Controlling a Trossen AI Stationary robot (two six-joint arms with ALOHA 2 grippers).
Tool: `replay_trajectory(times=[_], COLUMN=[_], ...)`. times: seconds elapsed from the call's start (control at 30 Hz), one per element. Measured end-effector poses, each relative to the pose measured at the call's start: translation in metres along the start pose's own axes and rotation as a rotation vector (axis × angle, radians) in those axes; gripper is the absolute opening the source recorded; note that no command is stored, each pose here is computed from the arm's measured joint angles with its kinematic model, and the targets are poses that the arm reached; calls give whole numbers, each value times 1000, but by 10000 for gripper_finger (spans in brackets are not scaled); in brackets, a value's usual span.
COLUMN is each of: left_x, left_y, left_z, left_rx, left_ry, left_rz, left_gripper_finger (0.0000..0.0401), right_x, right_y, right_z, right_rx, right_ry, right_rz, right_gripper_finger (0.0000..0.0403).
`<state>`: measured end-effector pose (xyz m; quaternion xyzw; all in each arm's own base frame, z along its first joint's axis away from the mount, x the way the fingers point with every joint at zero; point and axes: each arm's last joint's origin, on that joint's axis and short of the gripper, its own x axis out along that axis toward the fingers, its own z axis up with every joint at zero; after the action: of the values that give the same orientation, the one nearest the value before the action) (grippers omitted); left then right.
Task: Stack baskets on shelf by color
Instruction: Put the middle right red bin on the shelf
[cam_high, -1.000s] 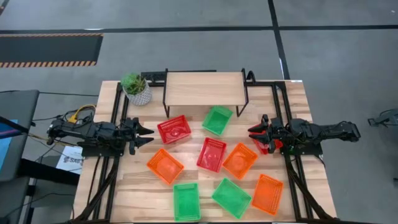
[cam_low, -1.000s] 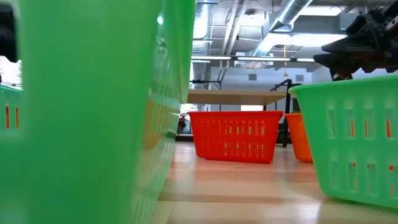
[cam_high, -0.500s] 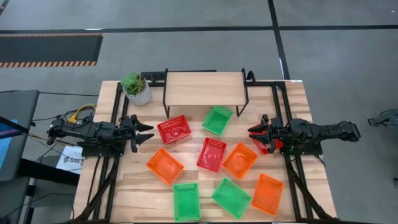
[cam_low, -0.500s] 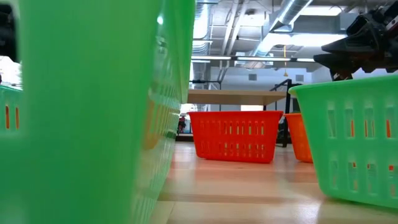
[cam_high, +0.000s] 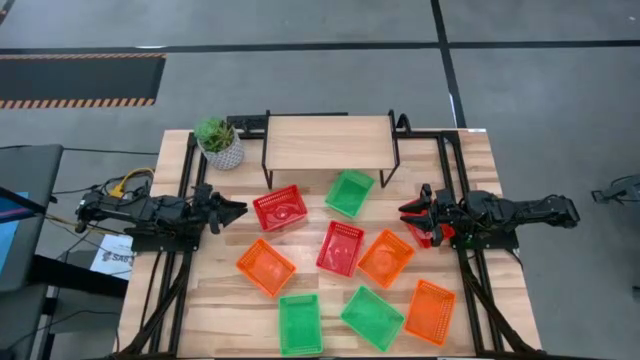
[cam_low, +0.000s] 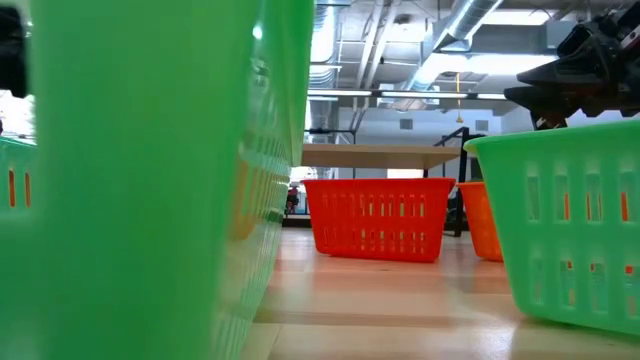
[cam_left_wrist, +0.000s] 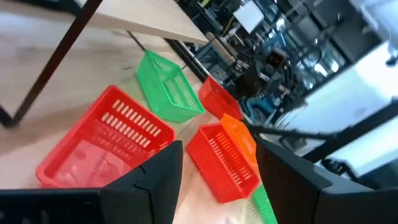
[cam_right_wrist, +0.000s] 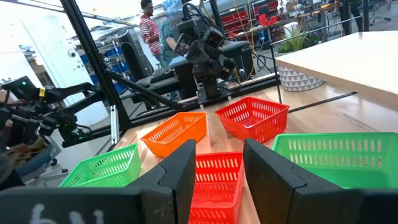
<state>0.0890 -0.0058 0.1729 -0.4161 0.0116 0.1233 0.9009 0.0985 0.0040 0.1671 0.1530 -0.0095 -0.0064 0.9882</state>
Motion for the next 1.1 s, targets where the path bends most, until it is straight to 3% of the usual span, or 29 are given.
replay_trajectory(times=[0.2, 0.43, 0.57, 0.77, 0.9, 1.1], left_x=[0, 0, 0, 0, 0, -1], left_y=[0, 1, 2, 2, 2, -2], left_z=[0, 2, 3, 3, 4, 8], left_rx=[-32, -94, -257, -347, -374, -430], left_ry=[0, -55, -112, -116, -122, -167], left_rz=[0, 32, 60, 54, 54, 14], left_gripper_finger=[192, 192, 192, 192, 192, 192], right_x=[0, 0, 0, 0, -1, -10], right_y=[0, 0, 0, 0, 2, 10], right_z=[0, 2, 3, 4, 15, 51], right_rx=[33, 500, 588, 748, 770, 623], right_ry=[-2, -24, -31, -44, -148, -347], right_rz=[-1, 2, 5, 3, 65, 127], right_gripper_finger=[159, 159, 159, 159, 159, 159])
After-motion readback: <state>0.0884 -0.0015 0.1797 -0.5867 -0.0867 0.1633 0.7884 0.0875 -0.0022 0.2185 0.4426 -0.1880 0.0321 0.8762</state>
